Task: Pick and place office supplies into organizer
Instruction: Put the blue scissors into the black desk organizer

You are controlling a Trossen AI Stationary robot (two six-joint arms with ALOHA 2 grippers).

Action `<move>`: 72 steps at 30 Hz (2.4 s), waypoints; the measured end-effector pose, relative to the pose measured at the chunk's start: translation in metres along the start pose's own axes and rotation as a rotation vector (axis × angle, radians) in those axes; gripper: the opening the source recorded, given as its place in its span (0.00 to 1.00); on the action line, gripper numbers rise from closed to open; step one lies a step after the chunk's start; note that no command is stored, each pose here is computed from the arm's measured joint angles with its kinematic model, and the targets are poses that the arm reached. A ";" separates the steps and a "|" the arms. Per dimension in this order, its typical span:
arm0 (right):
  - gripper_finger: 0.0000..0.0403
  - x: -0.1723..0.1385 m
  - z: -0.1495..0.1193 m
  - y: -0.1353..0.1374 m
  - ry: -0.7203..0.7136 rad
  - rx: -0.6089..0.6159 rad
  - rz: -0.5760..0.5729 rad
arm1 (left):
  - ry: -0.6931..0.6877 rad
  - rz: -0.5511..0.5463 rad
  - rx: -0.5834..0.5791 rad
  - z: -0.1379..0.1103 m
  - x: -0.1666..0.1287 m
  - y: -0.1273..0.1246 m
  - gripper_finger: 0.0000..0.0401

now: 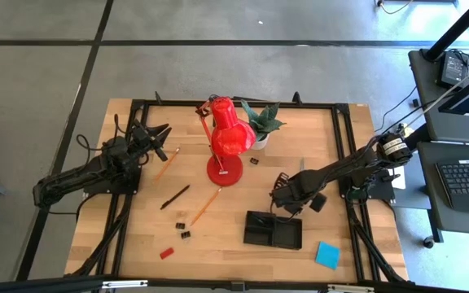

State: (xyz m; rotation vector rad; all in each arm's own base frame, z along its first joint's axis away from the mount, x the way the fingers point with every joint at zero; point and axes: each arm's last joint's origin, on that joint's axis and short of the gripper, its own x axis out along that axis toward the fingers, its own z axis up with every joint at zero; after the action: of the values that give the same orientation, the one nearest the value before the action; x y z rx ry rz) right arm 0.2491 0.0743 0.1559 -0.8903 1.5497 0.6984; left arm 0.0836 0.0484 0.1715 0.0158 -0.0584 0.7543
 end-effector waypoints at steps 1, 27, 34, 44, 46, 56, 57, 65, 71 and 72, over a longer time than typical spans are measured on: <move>0.27 -0.001 0.000 0.000 -0.001 0.004 -0.001 | 0.000 0.000 0.000 0.000 0.000 0.000 0.19; 0.44 -0.001 0.001 0.001 -0.024 0.188 0.049 | 0.000 0.000 -0.017 0.000 0.000 0.000 0.19; 0.44 -0.001 0.001 0.001 -0.029 0.178 0.045 | 0.000 0.000 -0.018 0.000 0.000 0.000 0.19; 0.44 -0.001 0.001 0.000 -0.037 -0.031 0.038 | 0.000 0.000 -0.018 0.000 0.000 0.000 0.19; 0.44 0.000 0.001 0.001 -0.036 -0.057 0.039 | 0.000 0.000 -0.018 0.000 0.000 0.000 0.19; 0.44 0.023 -0.008 0.012 -0.009 -0.074 0.062 | 0.000 0.000 -0.018 0.000 0.000 0.000 0.19; 0.44 0.024 -0.008 0.012 -0.013 -0.074 0.055 | 0.000 0.000 -0.018 0.000 0.000 0.000 0.19; 0.40 0.031 -0.010 0.015 -0.017 -0.108 0.037 | 0.000 0.000 -0.018 0.000 0.000 0.000 0.19; 0.30 0.032 -0.010 0.015 -0.028 -0.102 0.028 | 0.000 0.000 -0.018 0.000 0.000 0.000 0.19; 0.28 0.032 -0.010 0.015 -0.028 -0.102 0.029 | 0.000 0.000 -0.018 0.000 0.000 0.000 0.19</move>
State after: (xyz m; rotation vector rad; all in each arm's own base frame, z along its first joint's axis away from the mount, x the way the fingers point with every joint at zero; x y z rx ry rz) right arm 0.2299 0.0688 0.1250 -0.9316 1.5157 0.8128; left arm 0.0836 0.0484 0.1715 -0.0012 -0.0652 0.7538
